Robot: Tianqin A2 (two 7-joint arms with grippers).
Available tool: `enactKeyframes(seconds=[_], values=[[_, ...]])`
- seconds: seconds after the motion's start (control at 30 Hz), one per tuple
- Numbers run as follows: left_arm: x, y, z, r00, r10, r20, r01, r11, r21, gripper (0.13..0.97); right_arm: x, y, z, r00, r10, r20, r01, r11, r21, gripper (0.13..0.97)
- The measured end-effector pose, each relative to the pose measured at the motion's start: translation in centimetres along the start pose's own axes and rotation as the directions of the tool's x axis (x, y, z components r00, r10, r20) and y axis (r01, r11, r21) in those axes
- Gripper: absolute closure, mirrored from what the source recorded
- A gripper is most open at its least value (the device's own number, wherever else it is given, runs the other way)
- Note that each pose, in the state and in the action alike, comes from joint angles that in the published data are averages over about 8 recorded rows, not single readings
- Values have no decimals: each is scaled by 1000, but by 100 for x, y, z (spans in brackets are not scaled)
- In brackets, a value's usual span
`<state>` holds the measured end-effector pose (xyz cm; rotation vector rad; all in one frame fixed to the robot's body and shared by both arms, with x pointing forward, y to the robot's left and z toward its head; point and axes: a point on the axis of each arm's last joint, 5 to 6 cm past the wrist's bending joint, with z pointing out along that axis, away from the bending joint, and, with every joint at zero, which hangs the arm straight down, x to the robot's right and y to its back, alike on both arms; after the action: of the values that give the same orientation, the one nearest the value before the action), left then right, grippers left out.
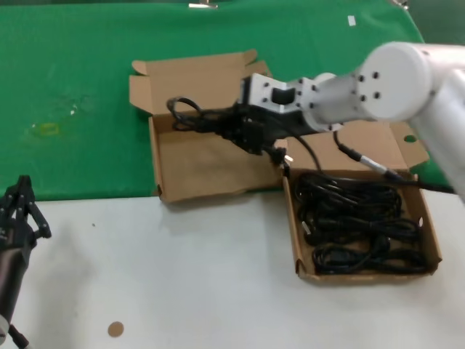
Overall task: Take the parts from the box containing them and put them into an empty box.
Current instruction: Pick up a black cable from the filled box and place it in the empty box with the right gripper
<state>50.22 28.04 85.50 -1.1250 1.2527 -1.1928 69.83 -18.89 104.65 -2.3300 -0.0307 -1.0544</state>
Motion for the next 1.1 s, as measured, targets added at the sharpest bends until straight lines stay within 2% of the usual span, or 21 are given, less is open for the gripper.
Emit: enactKeyframes(seconds=[0.23, 0.47, 0.83, 1.1], values=[[0, 0, 0, 1000, 0, 0, 0, 1000, 0, 945, 1, -118, 351, 1000, -8, -2, 8, 1000, 13, 875], [0, 0, 0, 1000, 0, 0, 0, 1000, 0, 945, 2, -82, 571, 1000, -7, 3, 7, 1000, -4, 876], [0, 0, 0, 1000, 0, 0, 0, 1000, 0, 945, 36, 32, 686, 1000, -1, 4, 1, 999, -45, 876], [0, 0, 0, 1000, 0, 0, 0, 1000, 0, 945, 33, 19, 730, 1000, 1, -5, -1, 999, -49, 869]])
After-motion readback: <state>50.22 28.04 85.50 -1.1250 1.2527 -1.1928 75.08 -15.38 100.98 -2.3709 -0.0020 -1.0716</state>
